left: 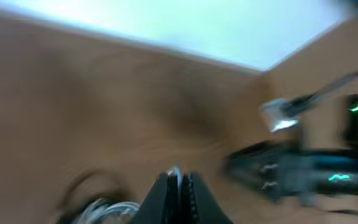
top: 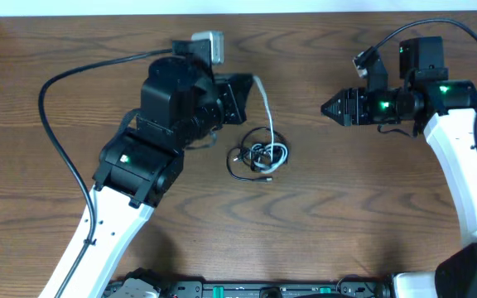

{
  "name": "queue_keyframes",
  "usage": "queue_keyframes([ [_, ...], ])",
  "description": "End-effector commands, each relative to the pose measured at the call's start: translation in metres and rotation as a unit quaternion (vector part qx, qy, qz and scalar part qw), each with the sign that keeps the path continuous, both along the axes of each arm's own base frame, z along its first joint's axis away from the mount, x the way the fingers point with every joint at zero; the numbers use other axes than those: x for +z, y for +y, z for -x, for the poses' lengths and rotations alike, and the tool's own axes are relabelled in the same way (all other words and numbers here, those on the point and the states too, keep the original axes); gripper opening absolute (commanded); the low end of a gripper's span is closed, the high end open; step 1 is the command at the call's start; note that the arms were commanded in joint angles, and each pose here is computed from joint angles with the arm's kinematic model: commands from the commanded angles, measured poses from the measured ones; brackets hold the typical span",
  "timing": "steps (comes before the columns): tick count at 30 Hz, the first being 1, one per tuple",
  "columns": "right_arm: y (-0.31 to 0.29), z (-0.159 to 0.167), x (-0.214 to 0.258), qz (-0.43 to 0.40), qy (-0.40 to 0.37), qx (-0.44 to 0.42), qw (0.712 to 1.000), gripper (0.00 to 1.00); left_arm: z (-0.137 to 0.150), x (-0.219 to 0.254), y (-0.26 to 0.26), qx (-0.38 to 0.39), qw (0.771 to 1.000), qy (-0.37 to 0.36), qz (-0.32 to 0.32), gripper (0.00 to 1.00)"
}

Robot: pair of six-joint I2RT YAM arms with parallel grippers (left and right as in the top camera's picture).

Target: Untangle cables

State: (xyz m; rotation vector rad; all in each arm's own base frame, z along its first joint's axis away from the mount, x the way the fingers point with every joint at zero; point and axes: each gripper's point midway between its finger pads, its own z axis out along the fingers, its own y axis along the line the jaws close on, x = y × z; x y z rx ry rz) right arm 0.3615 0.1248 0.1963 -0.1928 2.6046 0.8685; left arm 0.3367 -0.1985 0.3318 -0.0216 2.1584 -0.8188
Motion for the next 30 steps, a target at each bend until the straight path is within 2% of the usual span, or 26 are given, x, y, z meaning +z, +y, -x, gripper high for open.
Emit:
queue_keyframes([
  [1,-0.003,-0.005,-0.006,0.013,0.01,-0.014,1.0,0.61,-0.018,-0.042,0.041,0.069,0.992,0.048,-0.09,0.07],
  [5,-0.007,-0.006,-0.009,0.027,0.01,-0.019,0.999,0.62,-0.022,-0.117,0.061,0.055,0.971,0.154,-0.176,0.07],
  [8,-0.012,-0.005,-0.012,0.041,0.014,-0.026,0.999,0.64,-0.017,-0.157,0.069,0.05,0.952,0.223,-0.205,0.07],
  [9,-0.015,-0.005,-0.014,0.05,0.018,-0.03,0.998,0.66,-0.014,-0.17,0.071,0.052,0.944,0.248,-0.211,0.13],
  [11,-0.02,-0.003,-0.018,0.066,0.023,-0.036,0.997,0.69,-0.012,-0.176,0.073,0.05,0.94,0.261,-0.214,0.36],
  [12,-0.021,-0.003,-0.019,0.069,0.024,-0.038,0.997,0.7,-0.012,-0.172,0.071,0.047,0.942,0.257,-0.209,0.44],
  [13,-0.022,-0.003,-0.019,0.07,0.024,-0.039,0.997,0.71,-0.013,-0.164,0.07,0.047,0.946,0.248,-0.203,0.45],
  [16,-0.022,-0.004,-0.019,0.07,0.022,-0.039,0.997,0.73,-0.013,-0.124,0.057,0.025,0.966,0.201,-0.163,0.45],
  [18,-0.023,-0.006,-0.019,0.074,0.02,-0.042,0.996,0.74,-0.003,-0.092,0.038,-0.015,0.98,0.161,-0.119,0.41],
  [21,-0.027,-0.008,-0.018,0.076,0.017,-0.047,0.996,0.76,0.012,-0.078,0.016,-0.059,0.983,0.141,-0.105,0.38],
  [25,-0.046,-0.014,-0.018,0.075,0.015,-0.073,0.994,0.76,0.04,-0.091,-0.026,-0.143,0.971,0.155,-0.114,0.36],
  [27,-0.059,-0.016,-0.017,0.068,0.018,-0.09,0.993,0.76,0.055,-0.114,-0.05,-0.18,0.958,0.18,-0.131,0.33],
  [30,-0.075,-0.016,-0.018,0.066,0.025,-0.111,0.991,0.75,0.072,-0.151,-0.079,-0.222,0.937,0.219,-0.16,0.33],
])
